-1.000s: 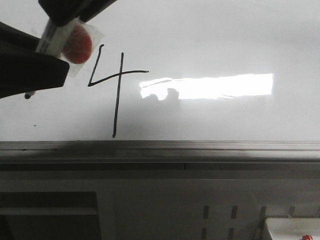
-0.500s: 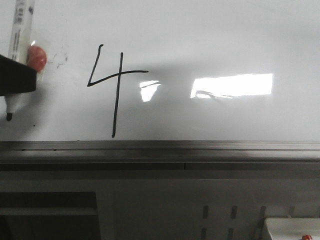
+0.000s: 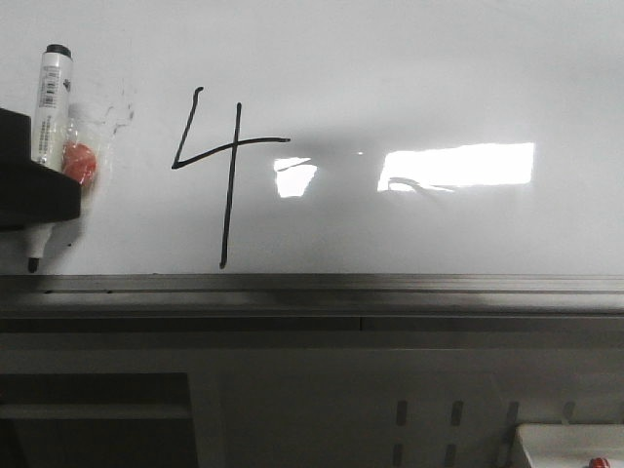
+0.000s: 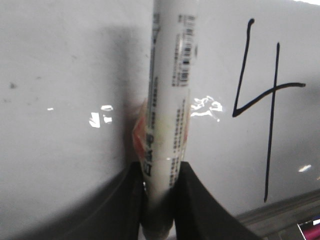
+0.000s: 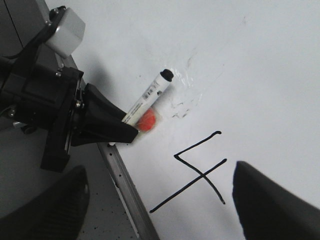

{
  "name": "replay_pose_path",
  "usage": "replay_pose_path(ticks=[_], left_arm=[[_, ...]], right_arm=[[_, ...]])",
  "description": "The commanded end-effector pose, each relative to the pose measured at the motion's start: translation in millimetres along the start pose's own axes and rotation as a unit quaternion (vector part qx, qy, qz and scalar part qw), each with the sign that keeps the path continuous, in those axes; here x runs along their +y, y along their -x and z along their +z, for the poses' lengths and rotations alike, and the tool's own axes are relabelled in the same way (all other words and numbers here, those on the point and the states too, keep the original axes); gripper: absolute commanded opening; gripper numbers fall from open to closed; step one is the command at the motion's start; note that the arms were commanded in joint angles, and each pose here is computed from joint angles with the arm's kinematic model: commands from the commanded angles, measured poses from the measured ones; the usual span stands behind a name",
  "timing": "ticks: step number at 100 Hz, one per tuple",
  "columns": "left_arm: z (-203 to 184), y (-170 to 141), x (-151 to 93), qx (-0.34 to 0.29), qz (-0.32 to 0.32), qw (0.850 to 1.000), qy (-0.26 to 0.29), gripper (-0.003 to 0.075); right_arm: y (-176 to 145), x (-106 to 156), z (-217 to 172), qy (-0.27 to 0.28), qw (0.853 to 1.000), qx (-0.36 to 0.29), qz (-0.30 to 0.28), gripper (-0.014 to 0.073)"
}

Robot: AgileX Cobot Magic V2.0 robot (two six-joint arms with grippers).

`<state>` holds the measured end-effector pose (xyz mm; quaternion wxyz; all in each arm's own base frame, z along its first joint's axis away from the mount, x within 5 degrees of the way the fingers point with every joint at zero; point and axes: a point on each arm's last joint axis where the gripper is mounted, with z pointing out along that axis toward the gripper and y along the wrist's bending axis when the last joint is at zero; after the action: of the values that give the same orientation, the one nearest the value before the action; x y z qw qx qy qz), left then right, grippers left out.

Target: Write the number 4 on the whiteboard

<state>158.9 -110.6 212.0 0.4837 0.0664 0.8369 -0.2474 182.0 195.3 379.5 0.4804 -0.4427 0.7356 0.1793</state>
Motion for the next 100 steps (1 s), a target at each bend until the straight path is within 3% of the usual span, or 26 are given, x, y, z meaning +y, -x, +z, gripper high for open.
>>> replay_pose_path(ticks=[1, 10, 17, 24, 34, 49, 54, 61, 64, 71, 74, 75, 76, 79, 91, 100], left_arm=[[1, 16, -4, -0.054, -0.012, 0.998, -0.008, -0.0001], [1, 18, -5, -0.062, -0.006, 0.998, -0.010, 0.0120], [1, 18, -5, -0.065, -0.006, 0.998, -0.011, 0.0291], [1, 19, -5, -0.068, -0.006, 0.998, -0.011, 0.0411], [0, 20, -5, -0.072, -0.007, 0.997, -0.012, 0.0468], [-11, 28, -8, -0.103, -0.010, 0.994, -0.025, 0.0463], [-19, 32, -9, -0.119, -0.012, 0.992, -0.033, 0.0462], [-30, 38, -11, -0.141, -0.009, 0.989, -0.047, 0.0452], [-38, 42, -13, -0.155, -0.008, 0.986, -0.055, 0.0424], [-55, 48, -15, -0.185, 0.010, 0.980, -0.073, 0.0257], [-64, 50, -17, -0.199, 0.028, 0.976, -0.081, 0.0159], [-66, 50, -17, -0.201, 0.038, 0.975, -0.083, 0.0082], [-67, 51, -18, -0.205, 0.038, 0.974, -0.085, 0.0082], [-74, 51, -19, -0.211, 0.062, 0.971, -0.092, -0.0020], [-99, 49, -22, -0.230, 0.155, 0.955, -0.105, -0.0020], [-109, 45, -19, -0.221, 0.180, 0.953, -0.100, -0.0020]], right_arm=[[17, -5, -16, -0.022, 0.998, -0.055, -0.006, 0.0522], [16, -5, -16, -0.021, 0.998, -0.054, -0.006, 0.0522], [16, -5, -16, -0.021, 0.998, -0.054, -0.006, 0.0522], [16, -5, -16, -0.021, 0.998, -0.054, -0.006, 0.0522], [16, -5, -16, -0.021, 0.998, -0.054, -0.006, 0.0522], [15, -6, -16, -0.022, 0.999, -0.048, -0.006, 0.0516], [14, -7, -18, -0.023, 0.999, -0.045, -0.005, 0.0465], [11, -8, -24, -0.028, 0.998, -0.048, -0.003, 0.0279], [8, -8, -28, -0.033, 0.998, -0.053, -0.002, 0.0151], [1, -6, -38, -0.042, 0.997, -0.067, 0.000, -0.0069], [-3, -6, -42, -0.045, 0.996, -0.074, 0.003, -0.0061], [-4, -5, -44, -0.046, 0.996, -0.075, 0.003, -0.0060], [-6, -5, -46, -0.048, 0.996, -0.080, 0.003, -0.0062], [-11, -3, -51, -0.052, 0.995, -0.088, 0.002, -0.0064], [-38, 5, -71, -0.074, 0.988, -0.134, 0.003, -0.0064], [-64, 12, -86, -0.093, 0.981, -0.171, 0.003, -0.0064]])
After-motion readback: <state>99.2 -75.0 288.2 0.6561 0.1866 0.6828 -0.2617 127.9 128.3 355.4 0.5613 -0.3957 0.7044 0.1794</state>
